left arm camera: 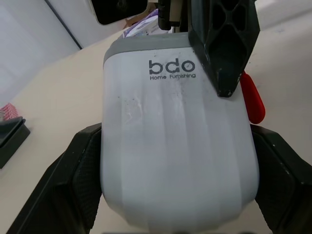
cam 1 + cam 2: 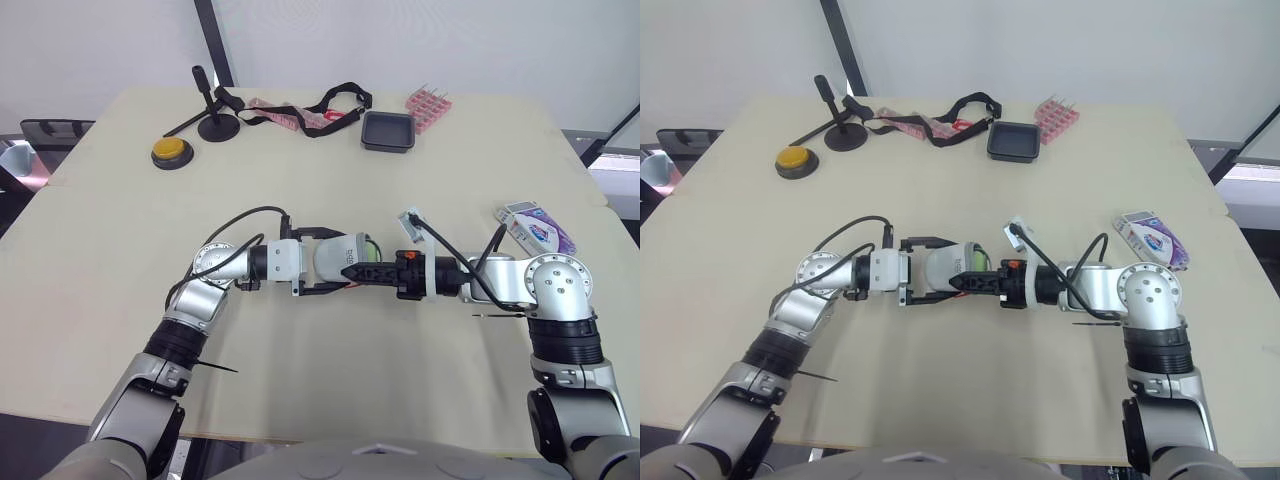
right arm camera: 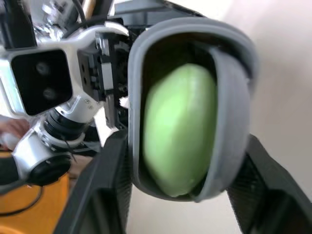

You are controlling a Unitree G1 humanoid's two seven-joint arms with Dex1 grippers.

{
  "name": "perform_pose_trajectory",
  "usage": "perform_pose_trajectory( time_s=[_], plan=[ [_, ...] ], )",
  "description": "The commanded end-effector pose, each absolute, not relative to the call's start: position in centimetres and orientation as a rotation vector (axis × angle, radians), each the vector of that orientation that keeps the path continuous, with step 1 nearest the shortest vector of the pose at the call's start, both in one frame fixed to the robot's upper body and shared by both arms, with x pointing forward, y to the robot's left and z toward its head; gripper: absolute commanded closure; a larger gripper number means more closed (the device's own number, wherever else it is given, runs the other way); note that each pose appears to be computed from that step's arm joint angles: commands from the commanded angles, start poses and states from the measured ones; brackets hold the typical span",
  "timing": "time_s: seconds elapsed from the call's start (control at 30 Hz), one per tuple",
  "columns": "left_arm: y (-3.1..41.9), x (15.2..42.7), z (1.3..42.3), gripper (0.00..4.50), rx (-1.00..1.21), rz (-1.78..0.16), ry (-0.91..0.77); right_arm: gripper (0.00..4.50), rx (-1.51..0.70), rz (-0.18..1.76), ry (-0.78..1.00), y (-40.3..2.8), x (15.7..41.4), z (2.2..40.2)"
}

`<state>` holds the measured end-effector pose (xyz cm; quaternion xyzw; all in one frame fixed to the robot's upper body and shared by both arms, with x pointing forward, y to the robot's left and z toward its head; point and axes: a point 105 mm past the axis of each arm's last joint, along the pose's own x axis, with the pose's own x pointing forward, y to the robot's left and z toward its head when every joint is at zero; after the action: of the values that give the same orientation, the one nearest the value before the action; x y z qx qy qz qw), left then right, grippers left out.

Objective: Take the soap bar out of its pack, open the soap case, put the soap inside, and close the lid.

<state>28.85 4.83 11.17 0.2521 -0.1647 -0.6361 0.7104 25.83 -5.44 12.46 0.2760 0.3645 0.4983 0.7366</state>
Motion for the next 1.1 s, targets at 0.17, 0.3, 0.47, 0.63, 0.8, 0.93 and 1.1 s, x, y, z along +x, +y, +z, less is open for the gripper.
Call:
perform_pose_trajectory(
  time_s=[0.17, 0.3, 0.47, 0.63, 0.8, 0.93, 1.1],
  plan=[
    [4.48, 28.63, 12.28, 0.99, 0.569, -1.419, -0.416, 2.44, 0.621, 1.116, 0.767, -5.55, 25.71, 13.32],
    [4.44, 28.63, 12.31, 0.99, 0.571, -1.418, -0.421, 2.44, 0.612, 1.124, 0.783, -5.63, 25.42, 13.14],
    [4.41, 28.72, 12.42, 0.99, 0.567, -1.407, -0.427, 2.44, 0.595, 1.146, 0.800, -5.57, 24.94, 12.98],
    [4.49, 28.86, 12.41, 0.99, 0.550, -1.408, -0.408, 2.44, 0.591, 1.154, 0.800, -5.51, 24.99, 13.05],
    [4.44, 28.98, 12.45, 0.49, 0.519, -1.407, -0.397, 2.44, 0.603, 1.157, 0.796, -5.43, 25.06, 13.15],
    [4.39, 28.97, 12.44, 0.49, 0.510, -1.411, -0.393, 2.44, 0.598, 1.153, 0.795, -5.40, 25.12, 13.13],
    [4.97, 29.12, 12.65, 0.49, 0.510, -1.431, -0.382, 2.44, 0.592, 1.147, 0.800, -5.57, 25.18, 13.03]
  ],
)
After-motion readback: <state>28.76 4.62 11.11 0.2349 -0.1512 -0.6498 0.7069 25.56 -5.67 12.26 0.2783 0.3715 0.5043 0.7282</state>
